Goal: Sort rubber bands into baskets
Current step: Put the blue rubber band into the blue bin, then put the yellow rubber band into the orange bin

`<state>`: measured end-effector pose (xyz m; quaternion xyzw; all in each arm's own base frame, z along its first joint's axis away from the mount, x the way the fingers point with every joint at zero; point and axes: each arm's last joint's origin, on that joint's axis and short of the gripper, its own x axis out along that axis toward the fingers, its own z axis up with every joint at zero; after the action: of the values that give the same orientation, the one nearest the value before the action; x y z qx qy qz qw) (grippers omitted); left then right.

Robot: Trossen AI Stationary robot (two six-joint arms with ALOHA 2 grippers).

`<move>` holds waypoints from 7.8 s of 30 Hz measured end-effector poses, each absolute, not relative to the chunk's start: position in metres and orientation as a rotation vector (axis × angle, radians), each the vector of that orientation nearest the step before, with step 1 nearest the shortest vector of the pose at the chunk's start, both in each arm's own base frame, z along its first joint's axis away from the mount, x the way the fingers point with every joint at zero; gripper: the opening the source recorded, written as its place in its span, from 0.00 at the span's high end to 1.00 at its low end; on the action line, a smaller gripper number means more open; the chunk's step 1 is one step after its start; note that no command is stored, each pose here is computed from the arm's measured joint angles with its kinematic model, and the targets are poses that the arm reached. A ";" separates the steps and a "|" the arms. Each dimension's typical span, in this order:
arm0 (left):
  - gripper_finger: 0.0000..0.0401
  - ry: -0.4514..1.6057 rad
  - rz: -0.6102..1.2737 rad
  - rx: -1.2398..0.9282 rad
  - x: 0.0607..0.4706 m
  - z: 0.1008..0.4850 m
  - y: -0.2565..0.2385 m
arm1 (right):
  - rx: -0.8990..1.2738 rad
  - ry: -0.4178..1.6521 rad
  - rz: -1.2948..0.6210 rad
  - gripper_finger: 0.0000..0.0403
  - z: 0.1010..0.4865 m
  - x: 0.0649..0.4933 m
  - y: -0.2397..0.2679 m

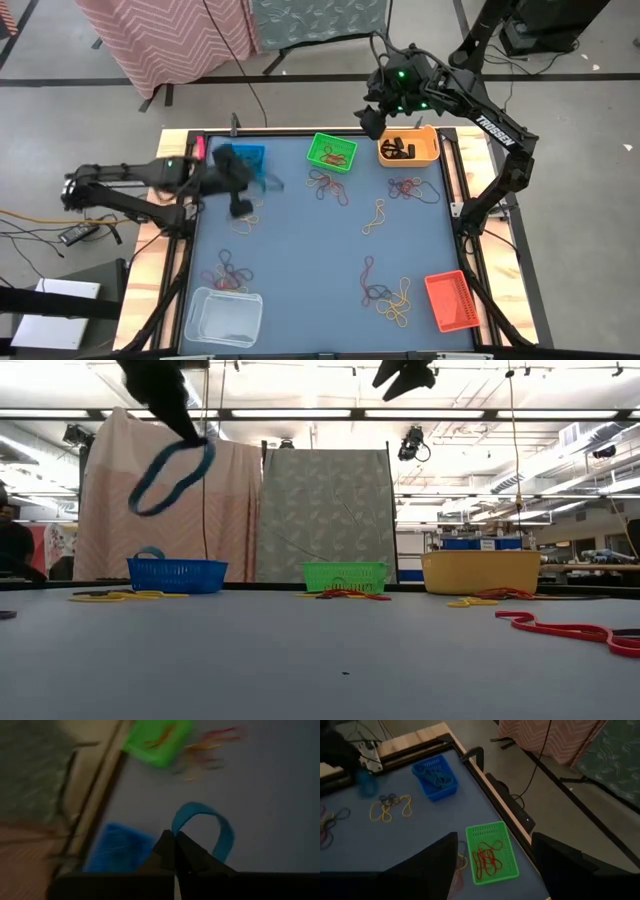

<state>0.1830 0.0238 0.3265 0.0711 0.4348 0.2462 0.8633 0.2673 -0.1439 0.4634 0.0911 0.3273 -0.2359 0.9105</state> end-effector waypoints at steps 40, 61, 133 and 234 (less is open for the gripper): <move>0.79 0.738 0.989 -0.100 0.155 0.242 0.145 | 0.268 0.624 -0.516 0.34 0.466 0.269 -0.144; 0.37 0.414 0.558 -0.457 0.170 0.326 0.130 | 0.478 1.090 -0.387 0.34 0.389 0.266 -0.134; 0.37 0.110 0.392 -0.591 0.200 0.310 0.101 | 0.895 1.205 -1.003 0.98 0.134 0.252 -0.023; 0.37 0.112 0.413 -0.528 0.200 0.310 0.102 | 1.208 1.436 0.133 0.50 0.206 0.237 0.131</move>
<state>0.1998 0.1015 0.3104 -0.2589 0.0549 0.2023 0.9429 0.2374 0.1310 0.2057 0.5188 0.6167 0.0570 0.5892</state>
